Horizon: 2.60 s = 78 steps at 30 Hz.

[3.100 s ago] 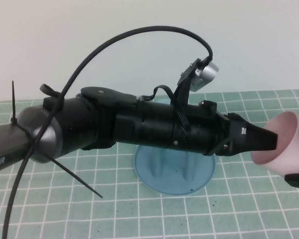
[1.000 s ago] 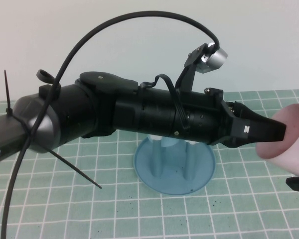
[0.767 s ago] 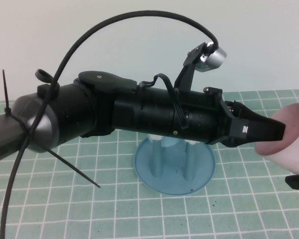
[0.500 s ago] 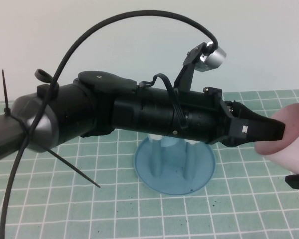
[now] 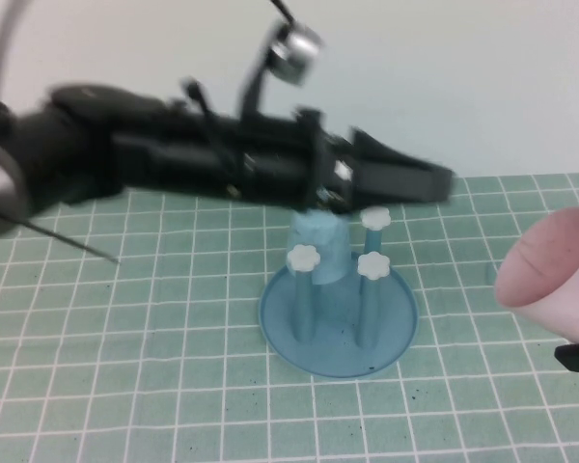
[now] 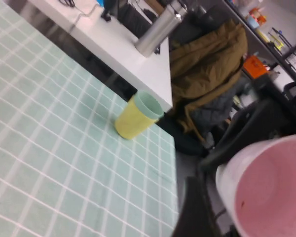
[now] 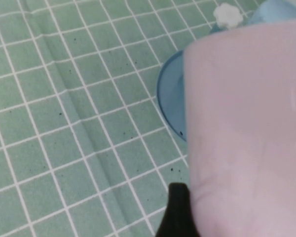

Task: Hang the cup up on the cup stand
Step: Adjust the cup with two arms

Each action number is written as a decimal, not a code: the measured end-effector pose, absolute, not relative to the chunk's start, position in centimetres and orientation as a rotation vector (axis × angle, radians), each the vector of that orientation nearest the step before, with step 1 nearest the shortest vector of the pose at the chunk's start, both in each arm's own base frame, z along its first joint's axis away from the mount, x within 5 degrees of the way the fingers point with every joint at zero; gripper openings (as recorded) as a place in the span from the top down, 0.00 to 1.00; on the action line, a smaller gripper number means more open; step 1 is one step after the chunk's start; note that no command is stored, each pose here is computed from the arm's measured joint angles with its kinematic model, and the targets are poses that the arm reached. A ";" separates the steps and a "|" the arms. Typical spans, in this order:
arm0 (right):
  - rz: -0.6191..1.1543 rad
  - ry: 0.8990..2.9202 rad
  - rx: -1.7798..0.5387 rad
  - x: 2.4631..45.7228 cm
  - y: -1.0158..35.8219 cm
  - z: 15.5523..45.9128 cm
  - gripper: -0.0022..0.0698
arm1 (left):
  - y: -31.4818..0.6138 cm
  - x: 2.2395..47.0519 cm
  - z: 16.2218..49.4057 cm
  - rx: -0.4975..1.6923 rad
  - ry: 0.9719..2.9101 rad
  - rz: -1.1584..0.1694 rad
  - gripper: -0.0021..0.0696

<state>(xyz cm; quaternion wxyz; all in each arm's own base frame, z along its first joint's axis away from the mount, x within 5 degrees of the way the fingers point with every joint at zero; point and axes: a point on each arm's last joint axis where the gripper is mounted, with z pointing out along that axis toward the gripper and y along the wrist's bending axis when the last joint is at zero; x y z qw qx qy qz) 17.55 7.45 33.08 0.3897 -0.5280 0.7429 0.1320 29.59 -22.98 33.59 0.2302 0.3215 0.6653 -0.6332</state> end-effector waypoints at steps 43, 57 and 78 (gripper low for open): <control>0.315 1.956 -1.260 19.7 7.4 31.9 0.05 | -30.6 24.6 34.3 1.169 1.927 -1.497 0.96; 0.208 2.060 -1.055 16.8 5.8 33.9 0.04 | -27.3 28.3 35.4 0.936 1.883 -1.590 0.95; 1.040 1.879 0.016 8.6 6.2 26.2 0.15 | -25.8 30.0 37.5 0.606 1.781 -1.846 0.96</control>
